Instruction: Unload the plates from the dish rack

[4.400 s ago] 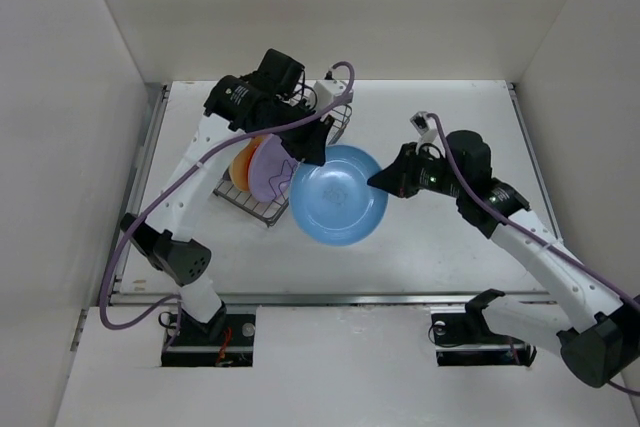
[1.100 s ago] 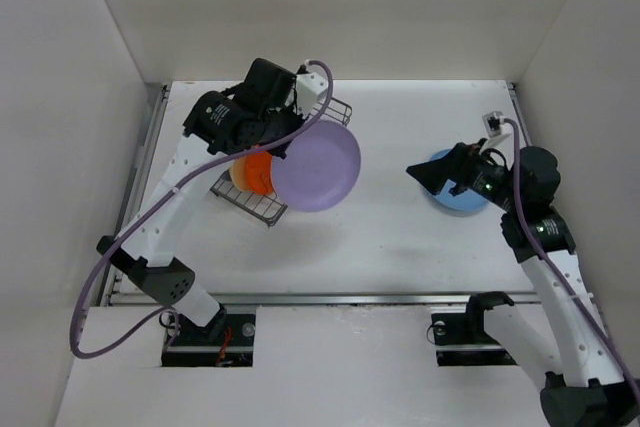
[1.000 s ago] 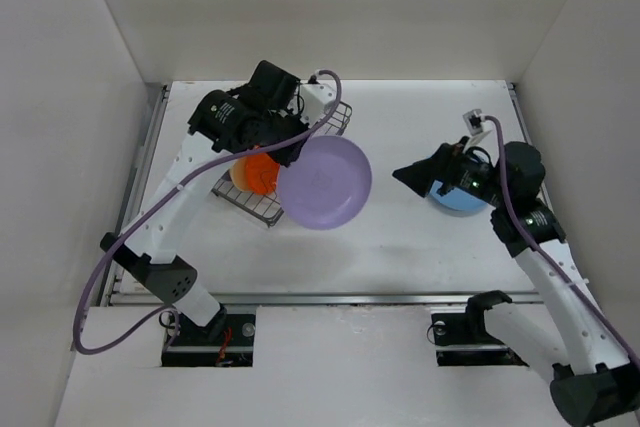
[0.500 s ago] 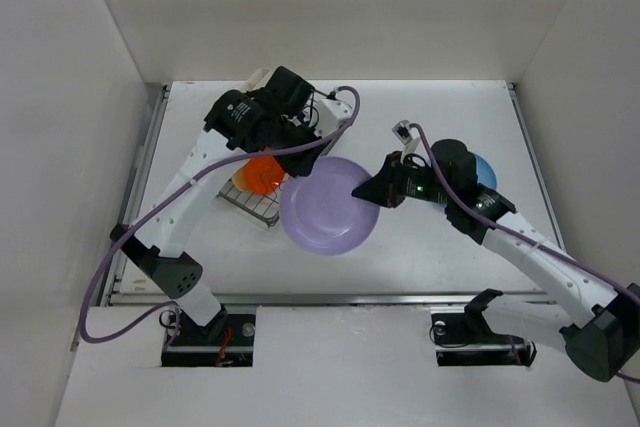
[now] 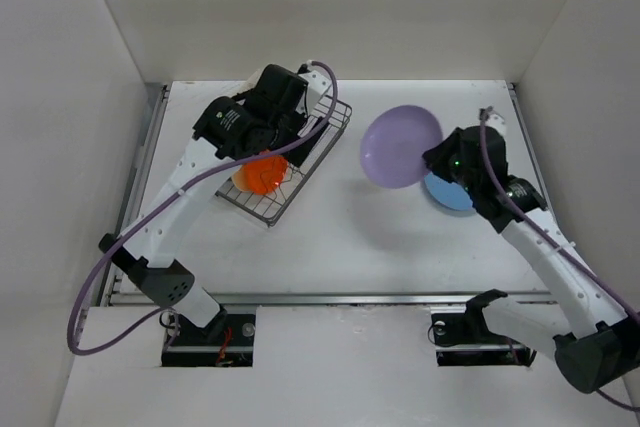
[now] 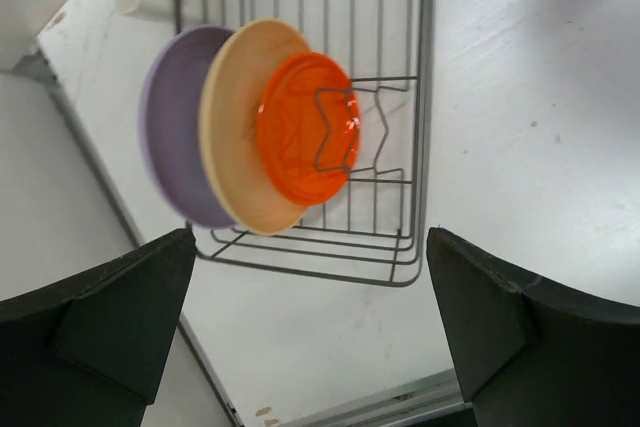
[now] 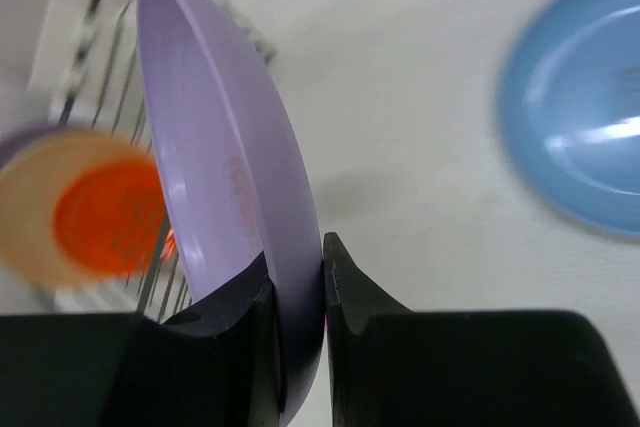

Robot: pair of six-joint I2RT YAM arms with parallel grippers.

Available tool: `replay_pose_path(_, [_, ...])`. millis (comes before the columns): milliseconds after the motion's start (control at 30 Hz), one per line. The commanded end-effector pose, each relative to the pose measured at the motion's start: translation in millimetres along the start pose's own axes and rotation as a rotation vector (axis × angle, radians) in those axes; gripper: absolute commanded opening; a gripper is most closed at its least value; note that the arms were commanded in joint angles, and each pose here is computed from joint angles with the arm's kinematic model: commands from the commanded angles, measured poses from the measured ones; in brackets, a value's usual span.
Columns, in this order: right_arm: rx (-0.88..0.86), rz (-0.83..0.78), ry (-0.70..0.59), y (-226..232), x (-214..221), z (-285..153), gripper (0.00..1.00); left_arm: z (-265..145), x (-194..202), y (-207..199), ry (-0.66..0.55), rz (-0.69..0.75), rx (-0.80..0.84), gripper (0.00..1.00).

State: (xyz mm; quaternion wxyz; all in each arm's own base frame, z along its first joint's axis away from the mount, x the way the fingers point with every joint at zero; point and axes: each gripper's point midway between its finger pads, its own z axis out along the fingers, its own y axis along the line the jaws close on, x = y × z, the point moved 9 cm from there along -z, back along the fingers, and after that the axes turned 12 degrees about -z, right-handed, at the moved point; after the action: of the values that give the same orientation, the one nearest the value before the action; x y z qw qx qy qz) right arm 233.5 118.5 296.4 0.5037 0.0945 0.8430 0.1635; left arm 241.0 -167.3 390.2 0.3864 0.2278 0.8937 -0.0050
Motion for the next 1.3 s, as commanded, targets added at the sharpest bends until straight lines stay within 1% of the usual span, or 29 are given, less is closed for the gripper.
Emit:
replay_pose_path(0, [0.378, 0.201, -0.107, -58.0, -22.2, 2.4, 0.0, -14.9, 5.4, 16.6, -0.07, -0.044, -0.146, 1.0])
replay_pose_path(100, [0.49, 0.287, -0.094, -92.5, -19.4, 12.3, 0.0, -3.4, 14.3, 16.5, -0.028, -0.025, -0.187, 1.0])
replay_pose_path(133, [0.531, 0.34, -0.101, -109.4, -21.6, 11.9, 0.0, -1.7, 17.2, 16.6, -0.024, -0.015, -0.188, 1.0])
replay_pose_path(167, [0.56, 0.356, -0.08, -120.6, -15.2, 16.8, 0.0, 7.5, 26.3, 14.4, 0.019, 0.004, -0.192, 1.0])
replay_pose_path(233, [0.574, 0.416, -0.087, -139.4, -14.5, 21.7, 0.0, 15.3, 33.2, 11.8, 0.037, 0.023, -0.178, 1.0])
replay_pose_path(267, [0.587, 0.43, -0.07, -147.9, -6.0, 26.4, 0.0, 21.5, 41.1, 10.4, 0.057, 0.031, -0.18, 1.0])
replay_pose_path(367, [0.595, 0.47, -0.081, -165.6, -6.0, 37.1, 0.0, 31.9, 49.7, 7.8, 0.085, 0.043, -0.182, 1.0])
replay_pose_path(433, [0.611, 0.485, -0.033, -174.6, 0.6, 48.1, 0.0, 37.6, 57.4, 6.6, 0.116, 0.056, -0.185, 1.0])
replay_pose_path(533, [0.583, 0.474, 0.011, -182.6, 7.7, 65.7, 0.0, 42.2, 59.1, 5.3, 0.115, 0.056, -0.185, 1.0])
replay_pose_path(567, [0.585, 0.458, 0.02, -184.8, 9.3, 69.3, 0.04, 42.2, 59.1, 5.3, 0.115, 0.056, -0.185, 1.0])
replay_pose_path(667, [0.61, 0.452, 0.079, -191.3, 18.8, 79.5, 0.12, 45.2, 59.4, 4.0, 0.125, 0.068, -0.176, 1.0])
replay_pose_path(733, [0.628, 0.441, 0.097, -193.7, 22.5, 79.8, 0.28, 45.2, 59.4, 4.0, 0.125, 0.068, -0.176, 1.0])
replay_pose_path(767, [0.634, 0.442, 0.111, -195.0, 28.3, 79.4, 0.38, 48.0, 59.7, 3.1, 0.133, 0.072, -0.177, 1.0])
replay_pose_path(800, [0.634, 0.43, 0.117, -195.2, 31.4, 76.8, 0.7, 47.9, 59.6, 3.8, 0.132, 0.072, -0.186, 1.0])
replay_pose_path(833, [0.638, 0.431, 0.125, -195.7, 36.9, 74.6, 0.79, 47.9, 59.6, 3.8, 0.132, 0.072, -0.186, 1.0])
replay_pose_path(867, [0.631, 0.43, 0.11, -193.7, 35.5, 70.3, 0.83, 47.9, 59.6, 3.8, 0.132, 0.072, -0.186, 1.0])
replay_pose_path(900, [0.625, 0.429, 0.097, -192.2, 33.0, 68.1, 0.87, 47.9, 59.6, 3.8, 0.132, 0.072, -0.186, 1.0])
replay_pose_path(1033, [0.608, 0.413, 0.074, -188.2, 29.0, 53.9, 0.91, 47.9, 59.6, 3.8, 0.132, 0.072, -0.186, 1.0])
replay_pose_path(1133, [0.59, 0.385, 0.045, -183.5, 22.8, 43.7, 0.91, 45.6, 58.3, 4.4, 0.131, 0.072, -0.186, 1.0])
replay_pose_path(1267, [0.587, 0.363, 0.041, -181.4, 19.5, 38.3, 0.91, 48.3, 58.4, 4.3, 0.141, 0.095, -0.185, 1.0])
